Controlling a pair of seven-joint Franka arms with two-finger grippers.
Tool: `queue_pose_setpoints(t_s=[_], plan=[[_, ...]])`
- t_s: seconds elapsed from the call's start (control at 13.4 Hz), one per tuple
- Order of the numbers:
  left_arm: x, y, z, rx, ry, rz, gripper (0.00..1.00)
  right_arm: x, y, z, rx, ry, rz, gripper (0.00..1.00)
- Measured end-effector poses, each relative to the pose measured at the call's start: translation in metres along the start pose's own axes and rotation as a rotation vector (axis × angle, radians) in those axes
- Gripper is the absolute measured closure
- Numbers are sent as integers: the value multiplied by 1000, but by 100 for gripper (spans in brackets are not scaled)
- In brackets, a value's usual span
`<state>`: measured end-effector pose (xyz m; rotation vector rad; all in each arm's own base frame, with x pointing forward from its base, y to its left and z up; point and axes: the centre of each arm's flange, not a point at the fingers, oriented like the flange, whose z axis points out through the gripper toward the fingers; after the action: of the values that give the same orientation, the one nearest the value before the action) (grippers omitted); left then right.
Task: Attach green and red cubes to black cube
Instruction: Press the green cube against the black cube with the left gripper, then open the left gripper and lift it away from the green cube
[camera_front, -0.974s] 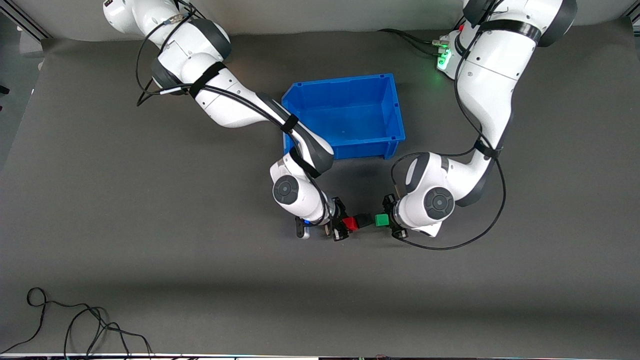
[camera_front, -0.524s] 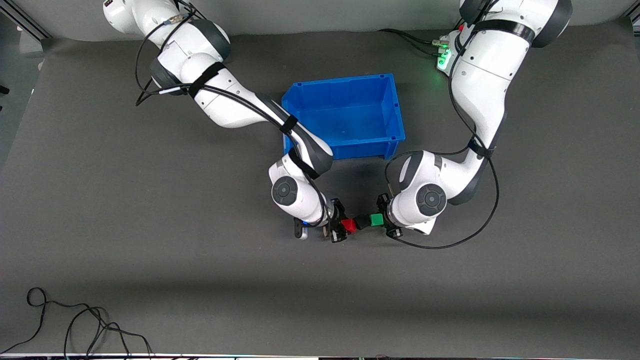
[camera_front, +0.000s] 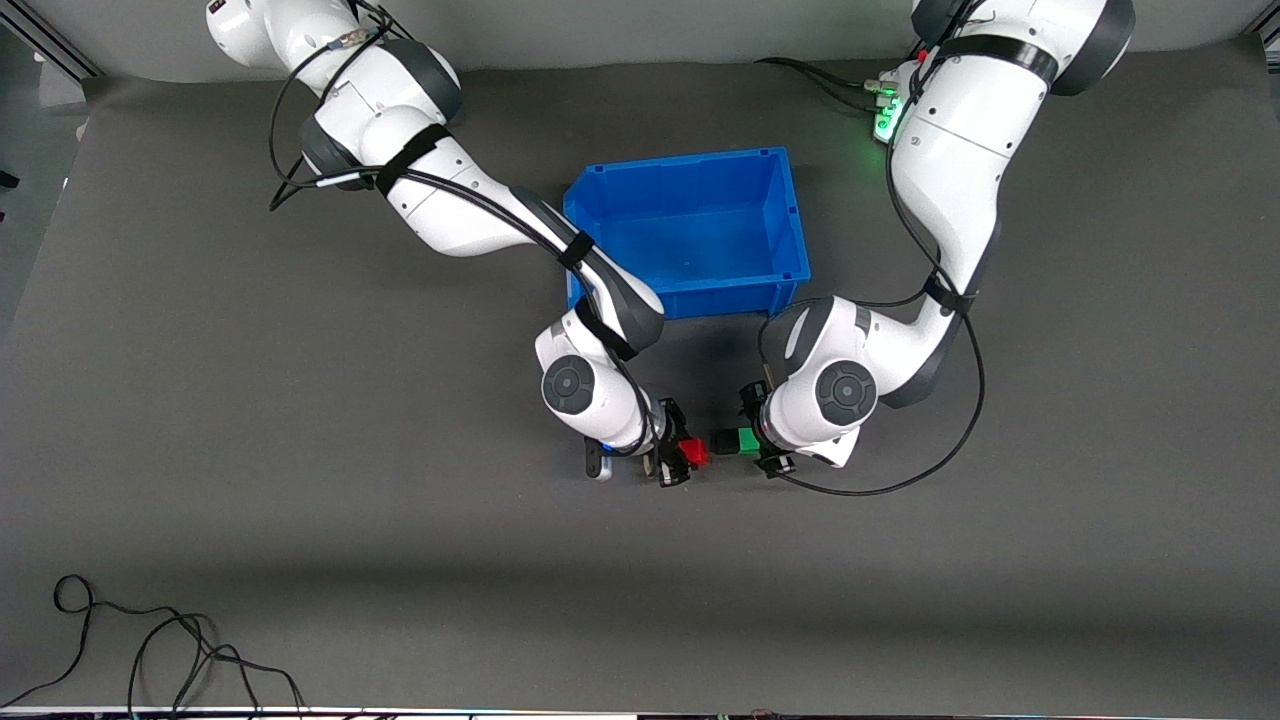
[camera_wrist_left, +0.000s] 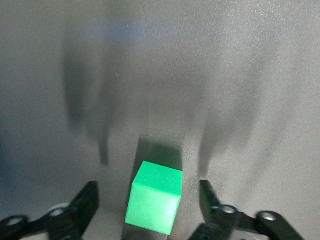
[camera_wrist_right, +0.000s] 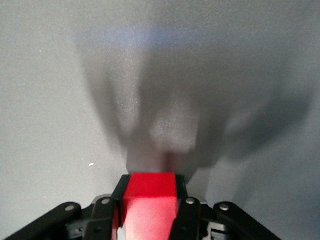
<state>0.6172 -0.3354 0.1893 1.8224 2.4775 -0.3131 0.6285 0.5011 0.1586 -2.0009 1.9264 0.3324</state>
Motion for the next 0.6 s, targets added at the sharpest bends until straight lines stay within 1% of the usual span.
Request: queue_pose_setpoints(t_s=[0.07,0.37,0.6], plan=[[0,3,-2,-5,-1,-2,0,0,0,0,0,0,0,61],[5,18,-16,-23,3,-16,0,-1,1,0,-2,-1,7,61],[12,41,-44,-26,19,-38,0,-4,3,1,-5,-3,19,61]])
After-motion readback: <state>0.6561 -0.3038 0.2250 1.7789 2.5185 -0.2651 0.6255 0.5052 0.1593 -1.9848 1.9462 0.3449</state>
